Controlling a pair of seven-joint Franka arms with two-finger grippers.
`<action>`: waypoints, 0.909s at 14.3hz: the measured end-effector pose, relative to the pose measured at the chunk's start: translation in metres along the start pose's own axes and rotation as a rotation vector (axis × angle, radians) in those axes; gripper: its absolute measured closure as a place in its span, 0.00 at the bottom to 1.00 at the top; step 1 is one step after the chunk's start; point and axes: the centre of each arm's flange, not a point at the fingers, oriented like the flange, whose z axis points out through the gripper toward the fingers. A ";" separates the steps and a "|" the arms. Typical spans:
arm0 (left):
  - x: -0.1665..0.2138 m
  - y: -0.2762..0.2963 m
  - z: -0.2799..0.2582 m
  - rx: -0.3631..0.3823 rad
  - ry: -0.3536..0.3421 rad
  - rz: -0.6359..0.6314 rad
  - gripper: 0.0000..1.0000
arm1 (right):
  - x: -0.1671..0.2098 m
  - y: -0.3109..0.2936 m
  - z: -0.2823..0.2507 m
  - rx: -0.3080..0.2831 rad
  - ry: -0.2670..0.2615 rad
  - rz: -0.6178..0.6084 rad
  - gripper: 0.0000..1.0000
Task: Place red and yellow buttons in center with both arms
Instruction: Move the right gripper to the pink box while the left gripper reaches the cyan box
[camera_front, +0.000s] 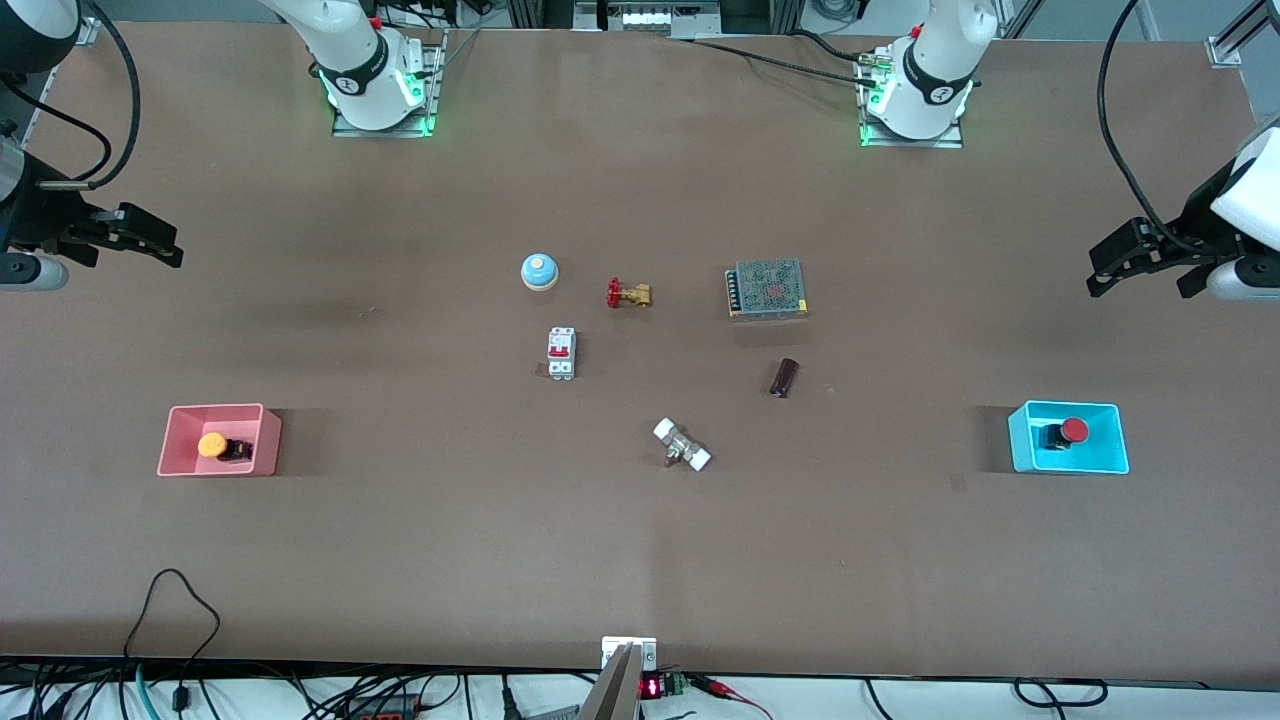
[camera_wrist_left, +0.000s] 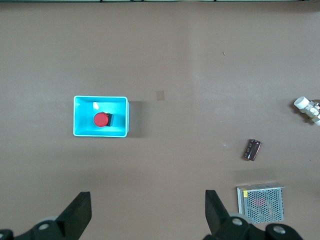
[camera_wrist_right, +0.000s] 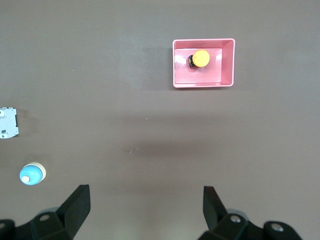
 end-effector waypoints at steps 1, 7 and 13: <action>0.000 0.000 0.000 0.000 0.000 0.000 0.00 | 0.000 0.000 0.000 0.003 0.000 0.000 0.00; -0.002 0.000 -0.006 -0.001 0.010 0.000 0.00 | 0.005 -0.001 -0.003 0.007 0.041 0.000 0.00; 0.002 -0.002 0.017 0.004 -0.041 -0.064 0.00 | 0.027 0.001 0.019 -0.005 0.076 0.011 0.00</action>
